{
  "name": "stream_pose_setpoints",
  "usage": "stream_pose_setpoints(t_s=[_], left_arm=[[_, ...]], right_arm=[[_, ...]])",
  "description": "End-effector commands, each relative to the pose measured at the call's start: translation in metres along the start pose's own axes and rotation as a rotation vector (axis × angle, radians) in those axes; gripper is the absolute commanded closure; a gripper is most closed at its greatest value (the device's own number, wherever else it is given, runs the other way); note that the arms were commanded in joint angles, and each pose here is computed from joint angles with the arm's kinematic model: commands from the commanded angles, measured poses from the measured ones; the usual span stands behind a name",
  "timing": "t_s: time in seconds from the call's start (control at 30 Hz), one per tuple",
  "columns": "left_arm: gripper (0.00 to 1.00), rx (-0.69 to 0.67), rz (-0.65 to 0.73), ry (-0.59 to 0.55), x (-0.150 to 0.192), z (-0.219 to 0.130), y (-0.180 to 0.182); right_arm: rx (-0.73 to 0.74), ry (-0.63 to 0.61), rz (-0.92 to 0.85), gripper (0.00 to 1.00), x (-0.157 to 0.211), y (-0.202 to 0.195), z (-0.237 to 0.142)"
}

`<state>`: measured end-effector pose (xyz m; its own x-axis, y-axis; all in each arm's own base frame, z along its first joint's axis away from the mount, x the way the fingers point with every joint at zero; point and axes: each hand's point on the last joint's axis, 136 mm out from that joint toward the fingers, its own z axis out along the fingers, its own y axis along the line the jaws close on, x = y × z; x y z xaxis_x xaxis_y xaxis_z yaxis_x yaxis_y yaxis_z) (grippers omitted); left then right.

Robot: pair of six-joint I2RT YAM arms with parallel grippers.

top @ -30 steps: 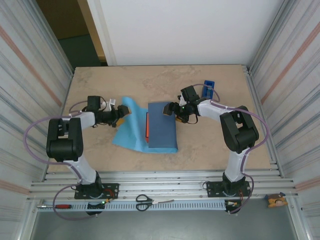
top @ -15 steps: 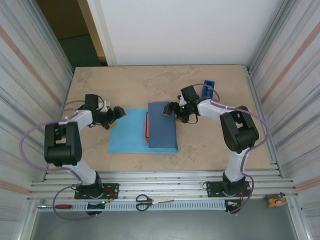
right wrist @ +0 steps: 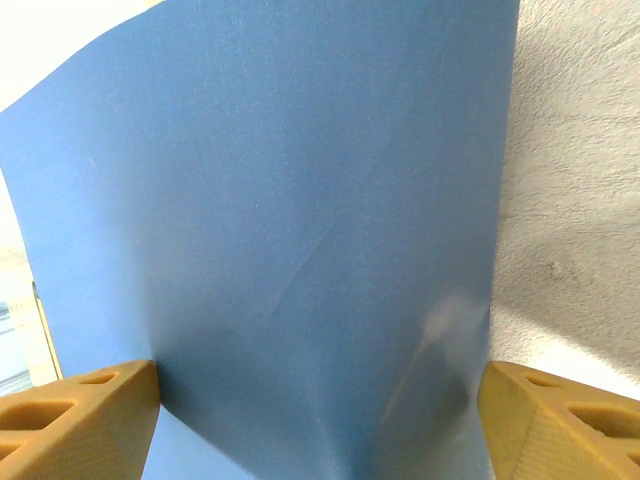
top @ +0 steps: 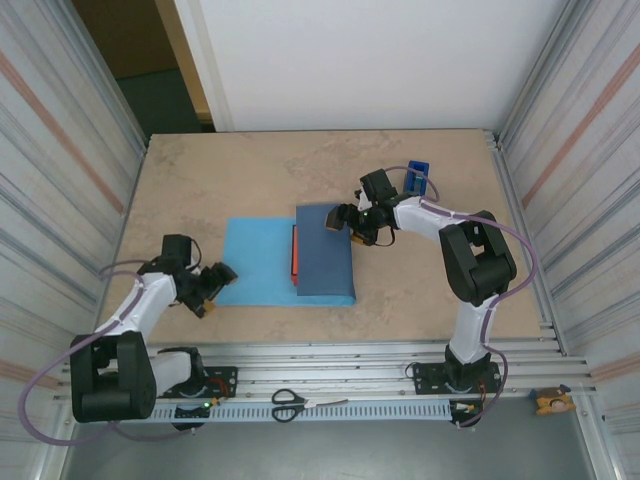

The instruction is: Wrap the gift box in paper

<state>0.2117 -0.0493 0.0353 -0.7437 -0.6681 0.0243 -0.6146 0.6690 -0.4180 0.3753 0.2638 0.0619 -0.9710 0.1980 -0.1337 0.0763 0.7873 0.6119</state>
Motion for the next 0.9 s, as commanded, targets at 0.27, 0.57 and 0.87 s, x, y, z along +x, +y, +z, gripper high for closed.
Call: stream_pose_setpoints(t_s=[0.27, 0.57, 0.87], left_arm=[[0.17, 0.044, 0.015, 0.009, -0.001, 0.010, -0.006], [0.26, 0.160, 0.085, -0.046, -0.022, 0.013, -0.033], [0.36, 0.192, 0.096, -0.077, -0.030, 0.004, -0.045]], right_arm=[[0.171, 0.105, 0.050, 0.19, 0.034, -0.044, 0.017], [0.165, 0.105, 0.048, 0.19, 0.034, -0.043, 0.016], [0.167, 0.104, 0.049, 0.19, 0.034, -0.044, 0.015]])
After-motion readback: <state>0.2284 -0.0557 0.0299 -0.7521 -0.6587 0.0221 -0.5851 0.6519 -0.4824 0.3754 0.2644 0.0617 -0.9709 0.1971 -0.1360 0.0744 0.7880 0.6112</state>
